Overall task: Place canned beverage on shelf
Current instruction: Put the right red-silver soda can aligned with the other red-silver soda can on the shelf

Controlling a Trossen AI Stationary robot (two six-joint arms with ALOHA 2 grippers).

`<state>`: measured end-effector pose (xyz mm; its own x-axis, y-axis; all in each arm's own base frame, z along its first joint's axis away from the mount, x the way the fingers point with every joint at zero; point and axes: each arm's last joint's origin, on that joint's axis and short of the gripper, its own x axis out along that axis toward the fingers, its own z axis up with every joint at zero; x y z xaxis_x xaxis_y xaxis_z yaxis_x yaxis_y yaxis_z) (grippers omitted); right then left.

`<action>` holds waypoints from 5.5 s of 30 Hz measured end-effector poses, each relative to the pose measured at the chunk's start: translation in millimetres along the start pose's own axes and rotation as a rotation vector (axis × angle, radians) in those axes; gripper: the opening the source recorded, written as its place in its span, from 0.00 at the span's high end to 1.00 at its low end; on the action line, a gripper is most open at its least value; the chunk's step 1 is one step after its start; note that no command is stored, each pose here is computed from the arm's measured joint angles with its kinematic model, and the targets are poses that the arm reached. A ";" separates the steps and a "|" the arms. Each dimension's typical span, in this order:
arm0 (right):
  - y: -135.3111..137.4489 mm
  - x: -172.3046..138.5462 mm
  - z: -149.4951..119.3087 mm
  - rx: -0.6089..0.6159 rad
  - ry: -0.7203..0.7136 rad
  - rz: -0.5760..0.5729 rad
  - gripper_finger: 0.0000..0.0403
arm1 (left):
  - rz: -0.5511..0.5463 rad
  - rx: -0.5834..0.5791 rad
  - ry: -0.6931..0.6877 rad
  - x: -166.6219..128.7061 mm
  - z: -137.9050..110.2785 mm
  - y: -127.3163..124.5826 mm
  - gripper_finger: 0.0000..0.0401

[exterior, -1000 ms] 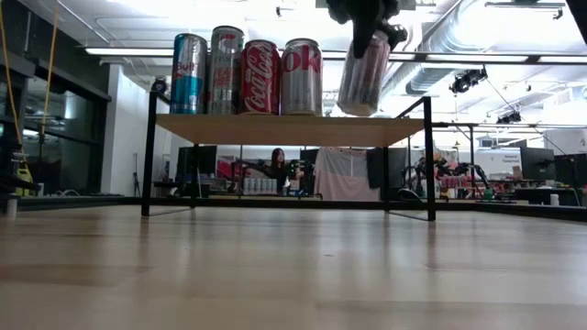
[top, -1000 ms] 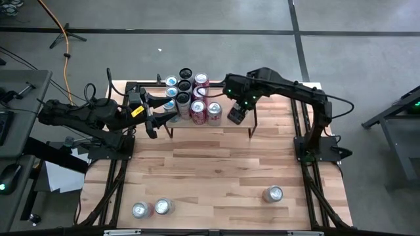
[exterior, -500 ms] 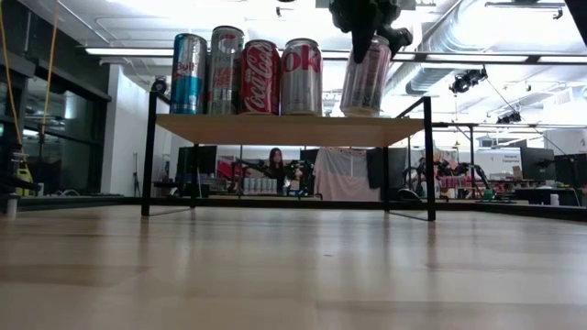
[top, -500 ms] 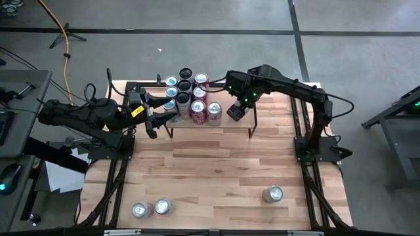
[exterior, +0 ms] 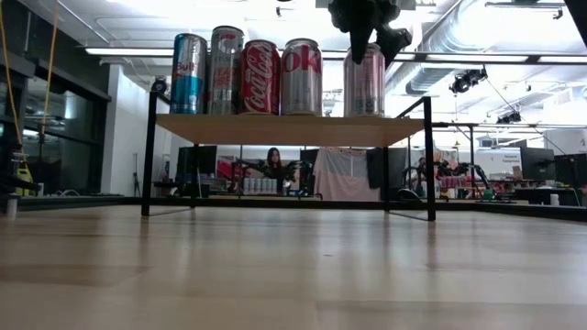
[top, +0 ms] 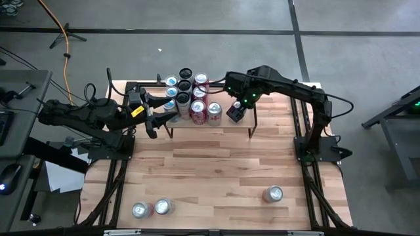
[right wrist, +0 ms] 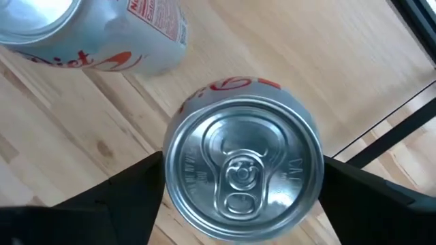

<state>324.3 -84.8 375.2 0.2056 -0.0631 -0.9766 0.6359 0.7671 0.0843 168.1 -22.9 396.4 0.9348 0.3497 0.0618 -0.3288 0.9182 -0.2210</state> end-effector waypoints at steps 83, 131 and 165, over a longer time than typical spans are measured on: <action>69.0 20.6 -23.8 0.745 -0.548 -0.358 0.26 | -0.107 0.027 0.046 -0.3 -3.4 -2.6 0.40; -53.7 -21.5 49.7 -0.540 -0.419 0.183 0.34 | -0.122 -0.083 -0.106 -1.0 13.0 -4.7 0.40; -48.8 17.2 79.1 -0.628 -0.426 0.288 0.19 | -0.133 -0.104 -0.187 -2.4 21.6 -5.3 0.40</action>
<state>355.6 -173.8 369.9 0.6435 0.0505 -0.7638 0.0052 0.9975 0.0703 164.7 -24.6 418.4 0.9249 0.2642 0.2736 -0.1799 0.9377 -0.2972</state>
